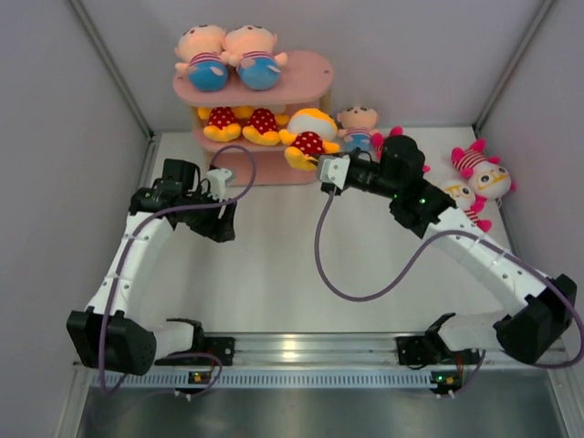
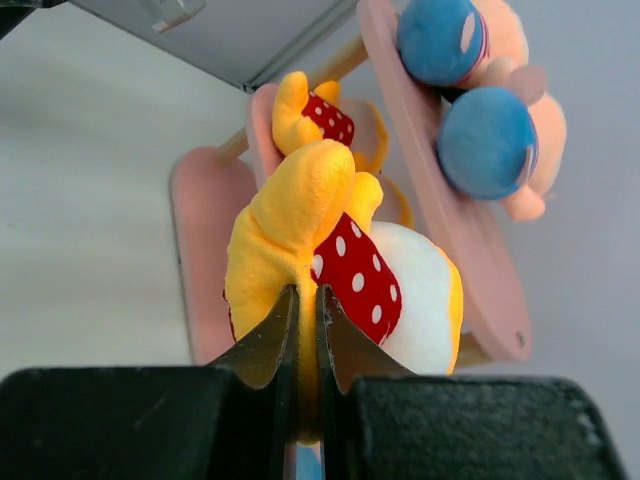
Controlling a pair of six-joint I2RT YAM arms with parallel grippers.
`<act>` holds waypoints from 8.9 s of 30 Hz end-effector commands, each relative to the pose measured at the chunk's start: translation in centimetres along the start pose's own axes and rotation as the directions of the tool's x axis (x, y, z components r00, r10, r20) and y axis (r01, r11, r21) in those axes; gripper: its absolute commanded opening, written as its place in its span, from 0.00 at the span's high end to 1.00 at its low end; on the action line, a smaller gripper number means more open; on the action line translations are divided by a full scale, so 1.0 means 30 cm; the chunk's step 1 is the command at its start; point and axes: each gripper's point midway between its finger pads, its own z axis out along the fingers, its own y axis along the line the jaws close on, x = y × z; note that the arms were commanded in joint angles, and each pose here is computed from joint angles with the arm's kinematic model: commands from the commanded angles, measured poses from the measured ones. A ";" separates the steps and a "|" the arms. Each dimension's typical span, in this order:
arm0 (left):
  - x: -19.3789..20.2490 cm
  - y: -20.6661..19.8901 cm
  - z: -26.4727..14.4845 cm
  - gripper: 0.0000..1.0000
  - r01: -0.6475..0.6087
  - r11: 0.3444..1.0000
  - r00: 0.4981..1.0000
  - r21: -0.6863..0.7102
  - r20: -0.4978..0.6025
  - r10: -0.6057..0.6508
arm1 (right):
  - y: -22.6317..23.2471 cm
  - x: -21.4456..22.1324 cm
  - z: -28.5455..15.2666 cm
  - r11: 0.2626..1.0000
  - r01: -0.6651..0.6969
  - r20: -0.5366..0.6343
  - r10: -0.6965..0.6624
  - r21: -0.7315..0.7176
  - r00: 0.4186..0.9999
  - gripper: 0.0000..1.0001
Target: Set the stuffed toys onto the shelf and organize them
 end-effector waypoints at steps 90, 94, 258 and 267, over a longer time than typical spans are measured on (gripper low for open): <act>0.024 0.081 0.050 0.37 0.061 0.997 0.998 0.050 -0.033 -0.059 | -0.292 0.459 0.391 0.697 0.670 -0.263 -0.717 -0.256 0.645 0.86; 0.023 0.077 0.047 0.37 0.061 0.997 0.998 0.052 -0.030 -0.060 | -0.292 0.488 0.388 0.724 0.642 -0.268 -0.690 -0.252 0.672 0.73; 0.098 0.181 -0.112 0.41 0.091 0.974 0.984 -0.206 0.169 -0.056 | -0.870 0.025 -0.215 0.500 -0.494 0.150 0.578 0.712 0.802 0.05; 0.101 0.183 -0.093 0.41 0.092 0.978 0.986 -0.188 0.153 -0.063 | -0.466 0.986 -0.601 -0.087 -0.405 0.190 0.957 0.910 0.219 0.09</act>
